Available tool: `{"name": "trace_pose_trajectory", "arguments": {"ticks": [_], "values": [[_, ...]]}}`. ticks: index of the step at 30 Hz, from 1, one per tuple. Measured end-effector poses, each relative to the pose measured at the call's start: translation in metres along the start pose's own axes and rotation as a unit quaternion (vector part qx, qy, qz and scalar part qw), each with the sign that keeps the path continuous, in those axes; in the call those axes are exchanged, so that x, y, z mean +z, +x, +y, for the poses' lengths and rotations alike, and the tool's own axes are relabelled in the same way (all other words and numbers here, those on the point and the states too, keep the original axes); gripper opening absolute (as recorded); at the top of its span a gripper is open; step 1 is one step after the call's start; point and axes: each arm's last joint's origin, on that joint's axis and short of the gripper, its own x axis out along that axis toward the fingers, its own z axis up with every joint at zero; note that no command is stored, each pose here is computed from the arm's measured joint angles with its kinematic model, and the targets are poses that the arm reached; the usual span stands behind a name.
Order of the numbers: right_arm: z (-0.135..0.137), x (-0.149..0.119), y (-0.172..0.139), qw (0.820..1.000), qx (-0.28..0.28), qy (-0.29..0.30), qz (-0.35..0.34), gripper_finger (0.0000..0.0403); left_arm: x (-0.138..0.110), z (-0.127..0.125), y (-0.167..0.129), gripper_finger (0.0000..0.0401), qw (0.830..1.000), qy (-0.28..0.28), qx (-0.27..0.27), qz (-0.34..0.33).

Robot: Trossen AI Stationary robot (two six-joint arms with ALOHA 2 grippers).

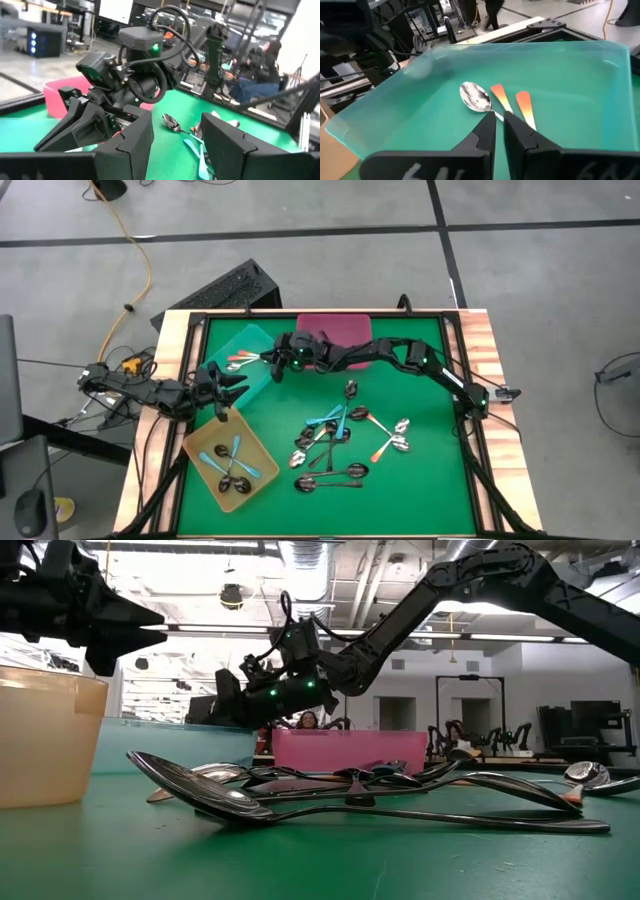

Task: Sort silverware by color (type)
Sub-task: Put the black spoon into the pink bin

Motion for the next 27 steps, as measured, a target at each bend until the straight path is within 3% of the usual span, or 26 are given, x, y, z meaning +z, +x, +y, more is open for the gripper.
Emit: {"name": "trace_pose_trajectory", "arguments": {"ticks": [5, 13, 21, 27], "values": [[-0.003, 0.001, -0.001, 1.0, -0.003, 0.015, 0.001, 0.0047, -0.002, 0.0, 0.0, 0.0158, 1.0, 0.006, 0.0, 0.008], [-0.001, 0.008, -0.001, 0.999, 0.006, -0.019, -0.034, 0.0047, -0.002, 0.001, 0.0, 0.0158, 1.0, 0.013, 0.015, 0.005], [0.008, 0.051, 0.002, 0.995, 0.017, -0.053, -0.088, 0.0047, -0.002, 0.001, 0.0, 0.0158, 1.0, 0.013, 0.015, 0.005], [0.016, 0.089, 0.005, 0.992, 0.006, -0.113, -0.05, 0.0047, -0.002, 0.001, 0.0, 0.0158, 1.0, 0.013, 0.015, 0.005]]}}
